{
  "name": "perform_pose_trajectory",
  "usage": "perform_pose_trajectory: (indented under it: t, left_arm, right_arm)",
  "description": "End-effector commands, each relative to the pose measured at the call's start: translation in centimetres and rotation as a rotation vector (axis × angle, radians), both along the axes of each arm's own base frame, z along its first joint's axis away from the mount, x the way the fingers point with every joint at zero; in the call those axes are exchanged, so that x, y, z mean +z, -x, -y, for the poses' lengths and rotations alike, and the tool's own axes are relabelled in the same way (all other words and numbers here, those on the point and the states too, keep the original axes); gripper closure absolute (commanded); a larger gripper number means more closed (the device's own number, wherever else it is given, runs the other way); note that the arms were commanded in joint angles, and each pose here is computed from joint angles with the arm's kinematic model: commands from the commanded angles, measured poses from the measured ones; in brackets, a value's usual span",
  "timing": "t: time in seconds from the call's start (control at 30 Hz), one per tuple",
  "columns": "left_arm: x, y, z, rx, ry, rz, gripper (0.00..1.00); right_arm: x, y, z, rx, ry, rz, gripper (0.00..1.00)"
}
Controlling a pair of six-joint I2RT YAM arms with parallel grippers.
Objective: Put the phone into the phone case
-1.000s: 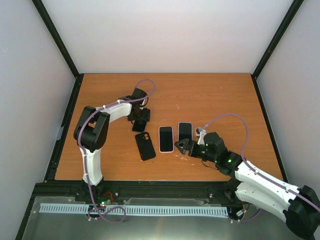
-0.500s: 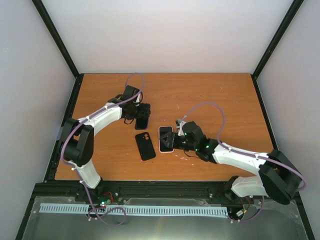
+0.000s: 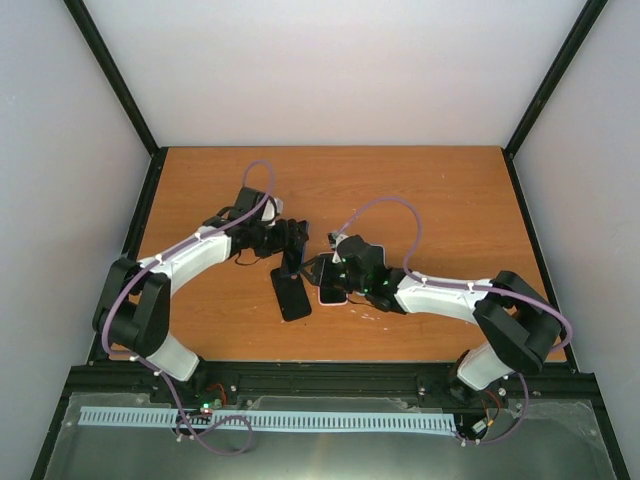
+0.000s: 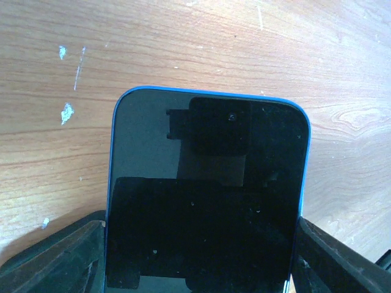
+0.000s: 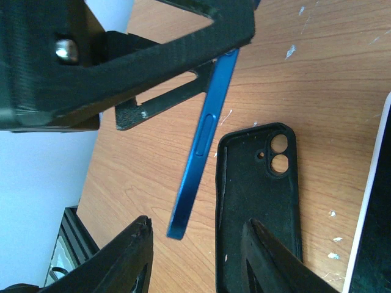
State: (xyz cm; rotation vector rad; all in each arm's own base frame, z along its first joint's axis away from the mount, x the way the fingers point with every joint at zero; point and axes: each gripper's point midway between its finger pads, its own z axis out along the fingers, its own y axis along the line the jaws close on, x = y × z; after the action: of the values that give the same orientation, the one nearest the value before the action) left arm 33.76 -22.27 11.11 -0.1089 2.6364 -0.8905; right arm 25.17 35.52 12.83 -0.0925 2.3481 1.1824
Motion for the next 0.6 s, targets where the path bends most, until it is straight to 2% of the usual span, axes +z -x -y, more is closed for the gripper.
perform_pose_trajectory:
  t: [0.0, 0.2, 0.4, 0.47, 0.57]
  left_arm:
    - [3.5, -0.8, 0.8, 0.012, 0.080, 0.086, 0.43]
    - [4.6, -0.3, 0.5, 0.032, 0.103, 0.104, 0.43]
    - [6.1, 0.9, 1.7, -0.011, 0.227, 0.114, 0.44]
    - [6.1, 1.1, 1.7, -0.008, 0.230, 0.110, 0.44]
    - [5.8, 1.1, 1.4, 0.005, 0.216, 0.105, 0.44]
  right_arm:
    - [1.2, -0.6, -0.9, -0.011, -0.027, 0.030, 0.60]
    - [0.9, -0.5, -0.8, -0.004, -0.009, 0.025, 0.62]
    - [-0.3, -0.5, -1.2, 0.010, 0.027, -0.005, 0.65]
    - [-0.5, -0.4, -1.4, 0.019, 0.021, -0.013, 0.69]
    - [-0.4, -0.4, -1.2, 0.014, 0.017, -0.002, 0.79]
